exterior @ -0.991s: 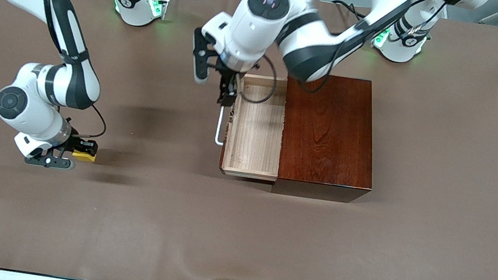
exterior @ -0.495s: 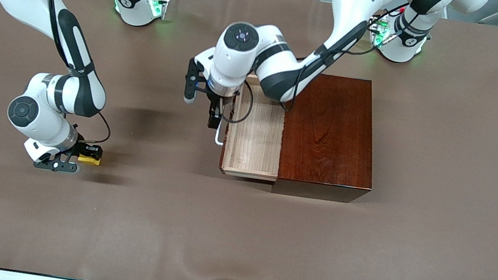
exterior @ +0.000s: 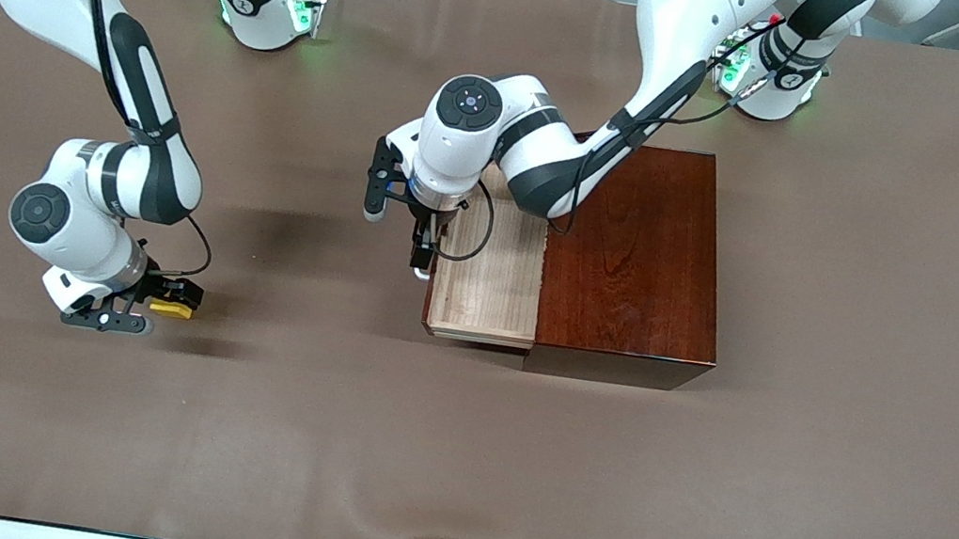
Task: Open drawer, take yellow block, close drawer
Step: 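Place the block with the right gripper while the left gripper reaches the drawer, then push the drawer shut with the left gripper while the right gripper withdraws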
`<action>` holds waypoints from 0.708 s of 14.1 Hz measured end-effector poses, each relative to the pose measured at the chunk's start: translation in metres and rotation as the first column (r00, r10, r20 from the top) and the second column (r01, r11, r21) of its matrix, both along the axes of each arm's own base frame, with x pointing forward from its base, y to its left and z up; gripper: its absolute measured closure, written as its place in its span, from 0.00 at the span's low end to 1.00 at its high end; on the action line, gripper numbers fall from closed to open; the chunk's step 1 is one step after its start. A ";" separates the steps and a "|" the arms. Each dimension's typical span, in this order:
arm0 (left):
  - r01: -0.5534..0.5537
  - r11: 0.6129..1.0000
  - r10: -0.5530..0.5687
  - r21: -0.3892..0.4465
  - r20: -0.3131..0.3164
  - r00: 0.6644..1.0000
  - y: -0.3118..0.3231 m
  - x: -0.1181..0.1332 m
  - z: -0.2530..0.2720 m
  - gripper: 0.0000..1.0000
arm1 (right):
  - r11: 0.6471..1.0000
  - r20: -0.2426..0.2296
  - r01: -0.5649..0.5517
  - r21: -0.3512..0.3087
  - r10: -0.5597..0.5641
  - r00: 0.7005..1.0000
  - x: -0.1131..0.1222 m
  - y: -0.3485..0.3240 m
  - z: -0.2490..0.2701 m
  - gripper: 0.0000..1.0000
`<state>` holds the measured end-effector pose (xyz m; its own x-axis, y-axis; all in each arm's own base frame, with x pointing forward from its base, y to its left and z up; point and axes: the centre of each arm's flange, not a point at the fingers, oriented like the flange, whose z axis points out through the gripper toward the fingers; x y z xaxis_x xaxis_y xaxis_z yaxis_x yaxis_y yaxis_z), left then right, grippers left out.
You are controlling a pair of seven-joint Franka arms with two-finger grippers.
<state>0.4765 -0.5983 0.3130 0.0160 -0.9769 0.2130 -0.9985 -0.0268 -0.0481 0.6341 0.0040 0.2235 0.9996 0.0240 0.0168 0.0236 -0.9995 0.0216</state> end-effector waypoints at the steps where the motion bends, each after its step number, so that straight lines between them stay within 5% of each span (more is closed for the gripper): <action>1: 0.002 1.000 -0.002 0.011 -0.008 1.000 0.000 -0.001 0.001 0.00 | 1.000 -0.011 -0.002 0.002 0.002 1.000 0.001 0.002 0.015 0.00; 10: 0.028 0.995 -0.023 0.093 -0.060 0.998 0.003 -0.009 0.006 0.00 | 1.000 -0.122 -0.004 0.012 0.005 0.993 -0.040 0.006 0.184 0.00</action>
